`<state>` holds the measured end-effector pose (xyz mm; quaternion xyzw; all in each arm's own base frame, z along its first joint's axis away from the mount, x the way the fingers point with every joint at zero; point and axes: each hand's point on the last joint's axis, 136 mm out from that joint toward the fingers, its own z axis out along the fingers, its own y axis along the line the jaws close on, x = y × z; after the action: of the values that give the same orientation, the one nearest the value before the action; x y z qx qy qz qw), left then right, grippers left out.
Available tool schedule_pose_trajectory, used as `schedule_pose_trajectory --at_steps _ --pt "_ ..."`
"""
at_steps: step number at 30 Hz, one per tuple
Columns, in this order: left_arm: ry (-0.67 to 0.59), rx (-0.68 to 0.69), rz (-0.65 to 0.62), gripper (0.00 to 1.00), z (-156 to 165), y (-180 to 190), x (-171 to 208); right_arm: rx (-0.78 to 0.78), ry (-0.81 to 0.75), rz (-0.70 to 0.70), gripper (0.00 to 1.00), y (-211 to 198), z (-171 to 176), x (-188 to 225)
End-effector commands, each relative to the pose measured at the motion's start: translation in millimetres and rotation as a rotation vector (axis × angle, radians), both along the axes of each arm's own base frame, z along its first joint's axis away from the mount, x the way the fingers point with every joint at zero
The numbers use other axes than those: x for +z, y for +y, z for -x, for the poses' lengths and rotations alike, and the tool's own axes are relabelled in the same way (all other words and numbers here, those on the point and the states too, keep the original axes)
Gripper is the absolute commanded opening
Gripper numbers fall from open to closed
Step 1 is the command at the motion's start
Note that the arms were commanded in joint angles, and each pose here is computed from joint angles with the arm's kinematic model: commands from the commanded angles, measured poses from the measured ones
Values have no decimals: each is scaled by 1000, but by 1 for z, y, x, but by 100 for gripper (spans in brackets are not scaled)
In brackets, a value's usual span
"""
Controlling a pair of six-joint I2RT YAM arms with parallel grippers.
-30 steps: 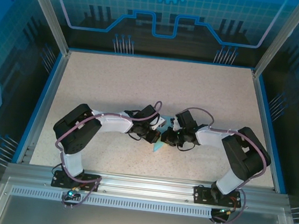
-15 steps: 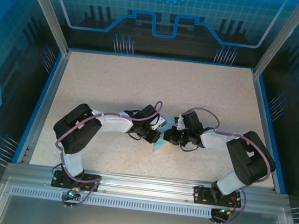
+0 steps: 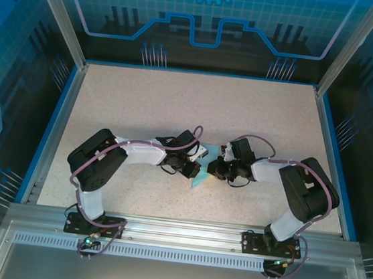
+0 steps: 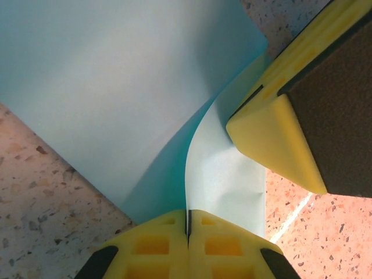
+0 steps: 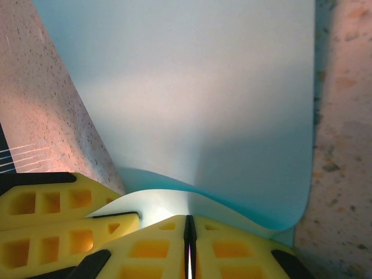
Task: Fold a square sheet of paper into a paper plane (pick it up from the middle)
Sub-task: Third fold the triangle at the center of the table.
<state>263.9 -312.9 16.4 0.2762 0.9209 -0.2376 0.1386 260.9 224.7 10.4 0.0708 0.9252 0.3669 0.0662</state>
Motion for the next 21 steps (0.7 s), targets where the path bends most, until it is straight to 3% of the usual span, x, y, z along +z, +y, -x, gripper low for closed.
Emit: schedule_pose_trajectory --at_steps 1,7,17,21 --pt "33 -24 -30 2 5 4 -11 -17 -18 27 12 -8 -6 5" --pt "32 -23 -27 2 4 4 -9 -27 -85 -7 13 -7 -25 34" --pt "31 -23 -27 2 4 4 -9 -86 9 72 11 -28 -20 -17" --pt "36 -27 -28 2 6 4 -10 -94 5 52 12 -33 -22 -17"
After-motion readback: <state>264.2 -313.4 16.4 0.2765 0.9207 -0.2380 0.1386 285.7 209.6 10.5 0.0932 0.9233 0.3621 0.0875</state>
